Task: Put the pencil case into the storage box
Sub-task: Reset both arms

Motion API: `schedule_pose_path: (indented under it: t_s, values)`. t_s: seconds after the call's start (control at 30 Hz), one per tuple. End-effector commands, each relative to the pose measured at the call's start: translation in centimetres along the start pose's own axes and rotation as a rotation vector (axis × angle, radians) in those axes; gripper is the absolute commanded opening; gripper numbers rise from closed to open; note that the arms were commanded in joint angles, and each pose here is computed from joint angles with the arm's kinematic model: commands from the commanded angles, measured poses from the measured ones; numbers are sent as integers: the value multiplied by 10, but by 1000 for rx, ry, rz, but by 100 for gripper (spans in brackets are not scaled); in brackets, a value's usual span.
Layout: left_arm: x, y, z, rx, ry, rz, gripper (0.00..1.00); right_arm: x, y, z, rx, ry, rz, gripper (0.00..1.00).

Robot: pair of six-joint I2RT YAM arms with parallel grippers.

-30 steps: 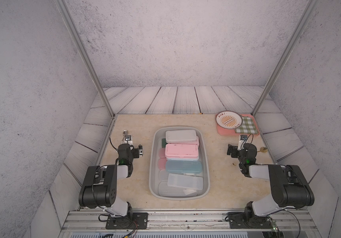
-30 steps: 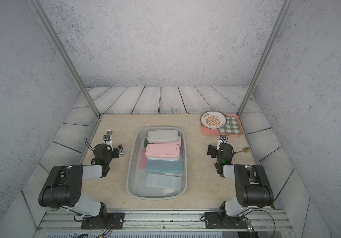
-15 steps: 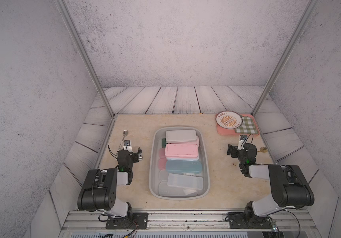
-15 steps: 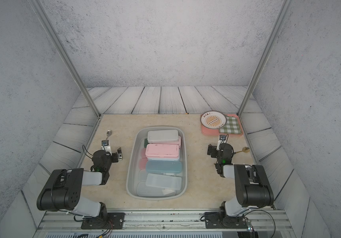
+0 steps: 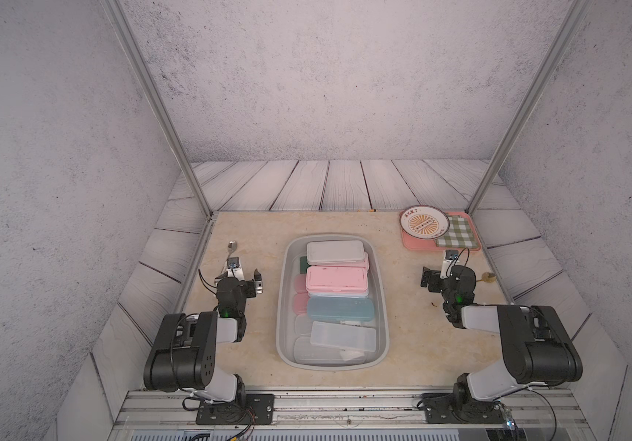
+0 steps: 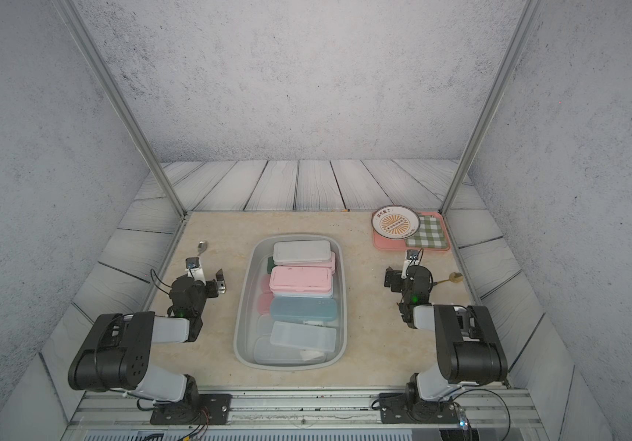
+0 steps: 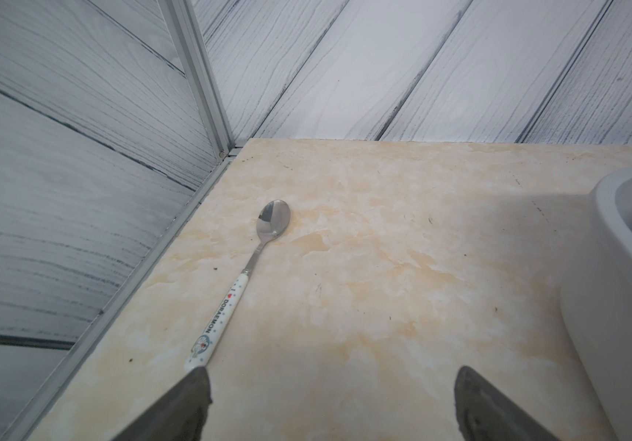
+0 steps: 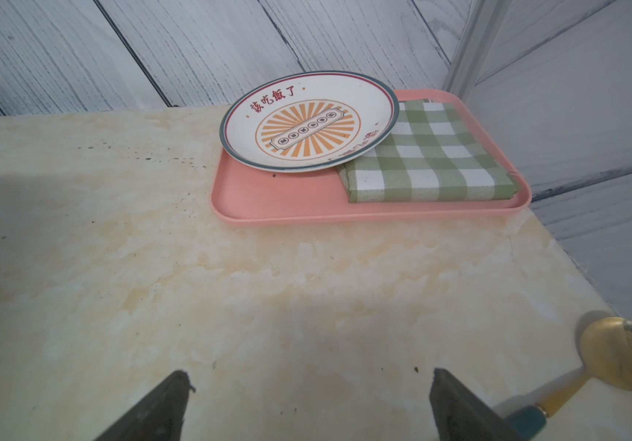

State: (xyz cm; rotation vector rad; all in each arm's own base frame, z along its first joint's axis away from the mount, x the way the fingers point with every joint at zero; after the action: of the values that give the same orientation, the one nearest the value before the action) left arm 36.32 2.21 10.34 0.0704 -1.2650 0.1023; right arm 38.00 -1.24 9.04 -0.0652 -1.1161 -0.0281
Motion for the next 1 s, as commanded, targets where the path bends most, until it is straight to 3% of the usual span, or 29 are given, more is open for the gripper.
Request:
schedule_pose_path:
  t_s: [0.0, 0.3, 0.57, 0.8, 0.97]
  values:
    - [5, 0, 2, 7, -24, 11, 100, 6, 2, -1, 7, -13, 11, 99]
    - [5, 2, 1, 22, -18, 18, 100, 6, 2, -1, 7, -10, 12, 99]
    - [5, 19, -9, 155, 39, 58, 100, 6, 2, -1, 7, -11, 12, 99]
    - [6, 18, -10, 150, 46, 53, 100, 5, 2, -1, 6, -10, 12, 99]
    - [6, 1, -11, 40, 42, 7, 100, 6, 2, 0, 6, -10, 12, 99]
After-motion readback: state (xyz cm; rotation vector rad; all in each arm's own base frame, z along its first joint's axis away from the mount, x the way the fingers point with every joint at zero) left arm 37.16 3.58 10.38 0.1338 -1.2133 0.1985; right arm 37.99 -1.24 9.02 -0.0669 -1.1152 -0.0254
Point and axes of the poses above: each gripper's point midway between its finger pads, its own z axis back along the fingers, its own y axis along the line the jaws close on, x = y × z, the point moved 2 cm from there along z, back along the fingers, and after that the axes turned 2 degrees about z, right-handed, at the moved point
